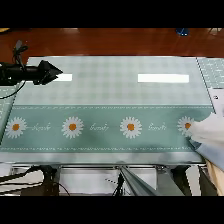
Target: Fold the shirts.
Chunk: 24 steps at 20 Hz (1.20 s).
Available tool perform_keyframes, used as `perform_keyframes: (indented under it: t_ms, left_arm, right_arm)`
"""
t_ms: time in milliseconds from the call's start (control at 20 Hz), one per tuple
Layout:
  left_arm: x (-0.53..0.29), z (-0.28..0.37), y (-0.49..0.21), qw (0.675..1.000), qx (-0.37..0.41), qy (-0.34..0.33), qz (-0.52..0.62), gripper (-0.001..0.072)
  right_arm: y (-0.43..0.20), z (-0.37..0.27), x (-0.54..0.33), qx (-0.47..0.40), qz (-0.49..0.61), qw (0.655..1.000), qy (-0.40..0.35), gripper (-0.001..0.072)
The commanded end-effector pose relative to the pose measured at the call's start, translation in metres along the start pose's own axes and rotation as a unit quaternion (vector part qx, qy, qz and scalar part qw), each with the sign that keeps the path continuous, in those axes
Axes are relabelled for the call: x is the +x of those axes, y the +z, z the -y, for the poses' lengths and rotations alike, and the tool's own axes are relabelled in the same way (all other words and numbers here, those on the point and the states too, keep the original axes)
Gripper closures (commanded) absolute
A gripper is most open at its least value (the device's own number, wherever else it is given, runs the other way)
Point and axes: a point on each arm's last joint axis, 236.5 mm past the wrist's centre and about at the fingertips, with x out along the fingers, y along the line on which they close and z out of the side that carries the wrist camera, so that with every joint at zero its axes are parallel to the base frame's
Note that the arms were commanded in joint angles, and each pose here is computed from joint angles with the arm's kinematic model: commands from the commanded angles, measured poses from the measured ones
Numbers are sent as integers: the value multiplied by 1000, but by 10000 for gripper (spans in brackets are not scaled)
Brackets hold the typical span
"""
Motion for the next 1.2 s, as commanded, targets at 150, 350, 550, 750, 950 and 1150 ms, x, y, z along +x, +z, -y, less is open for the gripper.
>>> perform_keyframes:
  t_ms: [150, 350, 550, 750, 950, 1150]
  left_arm:
    - [-20, -74, 68, 988, -101, 17, 114, 242]
    - [-40, -95, 83, 983, -101, 34, 147, 242]
    - [-53, -104, 81, 985, -93, 34, 144, 242]
    - [-55, -105, 77, 987, -79, 31, 134, 242]
    - [-56, -93, 77, 990, -61, 19, 123, 226]
    - [-57, -18, 87, 993, 62, -31, 96, 90]
  right_arm:
    - [-11, 73, -7, 53, -18, 986, -158, 690]
    - [-35, 95, 9, 54, -65, 973, -214, 689]
    - [-76, 123, 29, 31, -135, 946, -293, 673]
    - [-104, 123, 67, -2, -201, 932, -301, 213]
    - [-78, 110, 91, -26, -145, 953, -264, 238]
    - [28, -6, 91, -35, 64, 997, -5, 241]
